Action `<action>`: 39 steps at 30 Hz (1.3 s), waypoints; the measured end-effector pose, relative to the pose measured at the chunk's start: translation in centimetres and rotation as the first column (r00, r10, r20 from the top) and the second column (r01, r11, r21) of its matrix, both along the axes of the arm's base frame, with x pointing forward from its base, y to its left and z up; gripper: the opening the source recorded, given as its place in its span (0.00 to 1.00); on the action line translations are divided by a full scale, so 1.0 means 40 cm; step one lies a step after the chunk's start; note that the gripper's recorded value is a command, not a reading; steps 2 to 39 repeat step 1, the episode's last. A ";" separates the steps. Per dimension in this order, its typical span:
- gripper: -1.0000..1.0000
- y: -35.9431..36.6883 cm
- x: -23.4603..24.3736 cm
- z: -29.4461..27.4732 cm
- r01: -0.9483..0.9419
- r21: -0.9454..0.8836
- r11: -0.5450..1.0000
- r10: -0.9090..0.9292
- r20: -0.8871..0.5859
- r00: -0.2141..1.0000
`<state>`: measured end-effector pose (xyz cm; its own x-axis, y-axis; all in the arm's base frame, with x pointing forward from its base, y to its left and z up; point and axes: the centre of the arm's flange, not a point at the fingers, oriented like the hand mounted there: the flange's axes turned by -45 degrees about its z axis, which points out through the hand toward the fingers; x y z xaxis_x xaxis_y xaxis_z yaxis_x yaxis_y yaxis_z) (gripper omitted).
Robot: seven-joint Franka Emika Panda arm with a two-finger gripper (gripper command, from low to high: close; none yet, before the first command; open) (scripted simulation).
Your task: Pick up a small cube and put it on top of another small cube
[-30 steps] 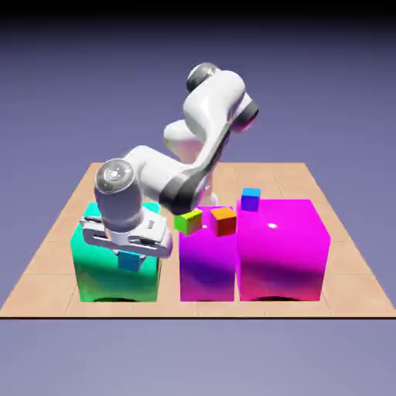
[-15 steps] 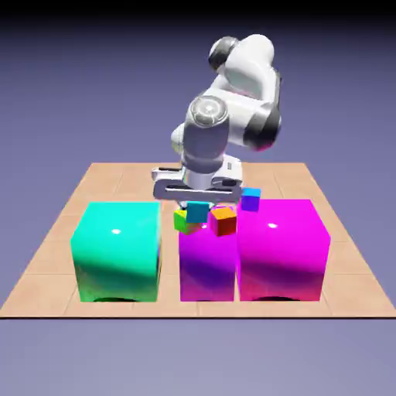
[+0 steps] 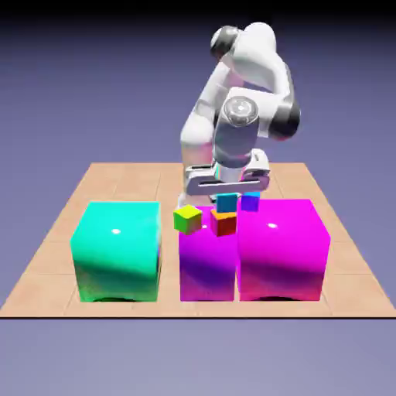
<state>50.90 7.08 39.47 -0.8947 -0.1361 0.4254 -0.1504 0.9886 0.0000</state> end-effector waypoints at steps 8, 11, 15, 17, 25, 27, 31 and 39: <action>1.00 0.000 0.000 0.000 0.000 0.000 1.000 0.000 0.000 1.000; 1.00 0.000 0.000 0.000 0.000 0.000 1.000 0.000 0.000 1.000; 1.00 0.000 0.000 0.000 0.000 0.000 1.000 0.000 0.000 1.000; 1.00 0.000 0.000 0.000 0.000 0.000 1.000 0.000 0.000 1.000; 1.00 0.000 0.000 0.000 0.000 0.000 1.000 0.000 0.000 1.000; 1.00 0.000 0.000 0.000 0.000 0.000 1.000 0.000 0.000 1.000; 1.00 0.000 0.000 0.000 0.000 0.000 1.000 0.000 0.000 1.000; 1.00 0.000 0.000 0.000 0.000 0.000 1.000 0.000 0.000 1.000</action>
